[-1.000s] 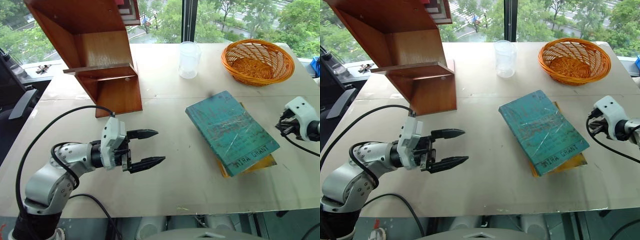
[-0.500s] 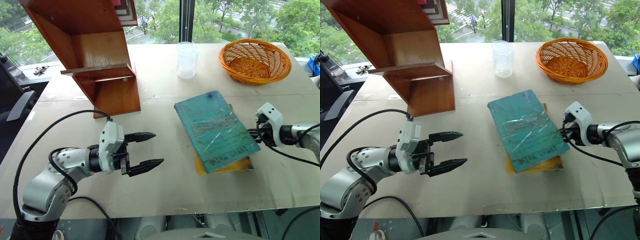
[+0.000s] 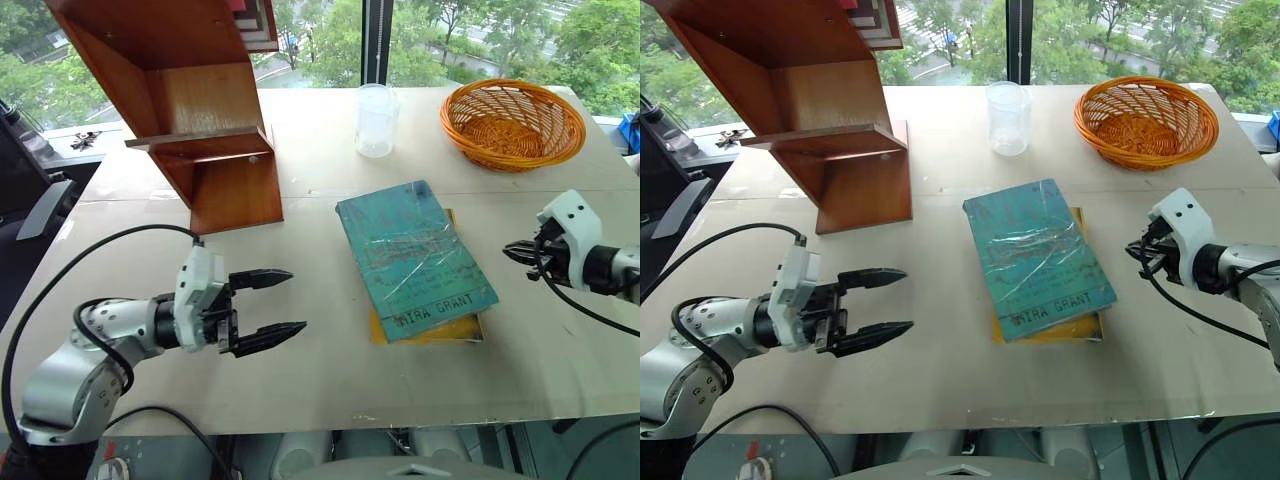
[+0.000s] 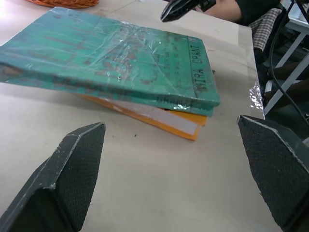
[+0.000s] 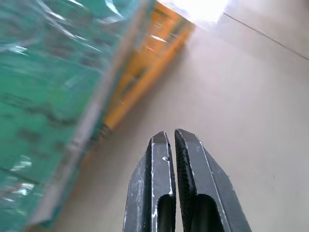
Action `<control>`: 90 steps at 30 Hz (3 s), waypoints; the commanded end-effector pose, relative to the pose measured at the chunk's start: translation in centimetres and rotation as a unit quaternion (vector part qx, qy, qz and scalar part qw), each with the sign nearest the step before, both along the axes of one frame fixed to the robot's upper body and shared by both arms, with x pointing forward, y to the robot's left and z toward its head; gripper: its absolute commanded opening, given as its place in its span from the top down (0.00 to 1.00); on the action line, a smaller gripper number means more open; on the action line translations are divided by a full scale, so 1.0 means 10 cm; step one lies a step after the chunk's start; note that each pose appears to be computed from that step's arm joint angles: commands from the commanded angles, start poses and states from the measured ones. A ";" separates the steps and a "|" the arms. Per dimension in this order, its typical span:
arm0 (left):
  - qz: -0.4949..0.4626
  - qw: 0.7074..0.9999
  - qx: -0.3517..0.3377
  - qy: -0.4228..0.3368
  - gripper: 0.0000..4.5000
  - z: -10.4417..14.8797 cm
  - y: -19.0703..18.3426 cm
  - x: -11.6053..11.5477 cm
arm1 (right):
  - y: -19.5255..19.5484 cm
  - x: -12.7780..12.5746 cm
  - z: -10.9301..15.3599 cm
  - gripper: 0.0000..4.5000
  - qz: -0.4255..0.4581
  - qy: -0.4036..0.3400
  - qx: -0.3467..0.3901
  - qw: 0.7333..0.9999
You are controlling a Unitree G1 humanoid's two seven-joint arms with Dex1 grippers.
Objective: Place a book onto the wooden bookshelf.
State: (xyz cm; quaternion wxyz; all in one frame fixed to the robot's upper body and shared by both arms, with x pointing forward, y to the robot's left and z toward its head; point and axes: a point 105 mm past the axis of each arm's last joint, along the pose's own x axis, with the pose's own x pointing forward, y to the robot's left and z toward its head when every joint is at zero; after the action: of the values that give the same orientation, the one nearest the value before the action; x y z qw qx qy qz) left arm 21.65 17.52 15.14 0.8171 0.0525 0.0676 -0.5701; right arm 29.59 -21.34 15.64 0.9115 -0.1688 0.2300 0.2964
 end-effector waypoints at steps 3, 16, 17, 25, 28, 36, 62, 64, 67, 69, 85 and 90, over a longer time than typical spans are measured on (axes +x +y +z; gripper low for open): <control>-0.003 0.999 -0.014 -0.048 0.00 0.22 0.06 0.03 | 0.25 0.05 -0.02 0.99 0.039 -0.016 -0.015 0.999; -0.008 0.998 -0.005 -0.056 0.00 0.23 0.06 0.06 | 0.46 0.04 0.00 0.99 0.085 -0.032 0.010 0.996; 0.002 0.999 -0.005 -0.052 0.00 0.22 0.06 0.09 | 0.42 0.03 0.02 0.99 0.081 -0.041 0.010 0.996; 0.115 0.990 0.008 0.085 0.00 -0.05 0.02 0.43 | 0.07 -0.46 0.30 0.81 0.090 -0.152 0.087 0.980; 0.090 0.965 -0.045 0.241 0.00 -0.11 -0.13 0.47 | 0.13 -0.85 0.36 0.52 0.117 -0.173 0.134 0.969; 0.108 0.873 -0.154 0.449 0.00 -0.28 -0.48 1.00 | 0.27 -1.37 0.47 0.01 0.112 -0.218 0.159 0.956; 0.032 0.830 -0.265 0.490 0.98 -0.06 -0.67 1.13 | 0.30 -1.48 0.38 0.00 0.042 -0.242 0.154 0.957; 0.031 0.837 -0.263 0.479 0.98 0.01 -0.63 1.11 | 0.30 -1.45 0.38 0.00 0.045 -0.243 0.156 0.956; 0.024 0.861 -0.259 0.437 0.98 0.29 -0.53 1.09 | 0.32 -1.37 0.38 0.00 0.058 -0.249 0.167 0.952; 0.018 0.875 -0.253 0.412 0.98 0.44 -0.52 1.07 | 0.33 -1.32 0.39 0.00 0.063 -0.255 0.171 0.950; 0.007 0.993 -0.113 -0.036 0.98 2.13 -0.80 0.85 | 0.31 -1.08 0.58 0.00 0.093 -0.288 0.205 0.931; 0.072 0.921 0.099 -0.369 0.98 2.57 -0.79 0.81 | 0.30 -0.94 0.65 0.00 0.107 -0.298 0.208 0.926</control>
State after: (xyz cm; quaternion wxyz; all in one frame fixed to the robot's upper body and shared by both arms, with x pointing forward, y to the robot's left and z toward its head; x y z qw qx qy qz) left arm 30.84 10.12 38.67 0.8467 0.2219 -0.1039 -0.4723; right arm 20.12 -18.39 21.53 0.9185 -0.0750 -0.1287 0.3663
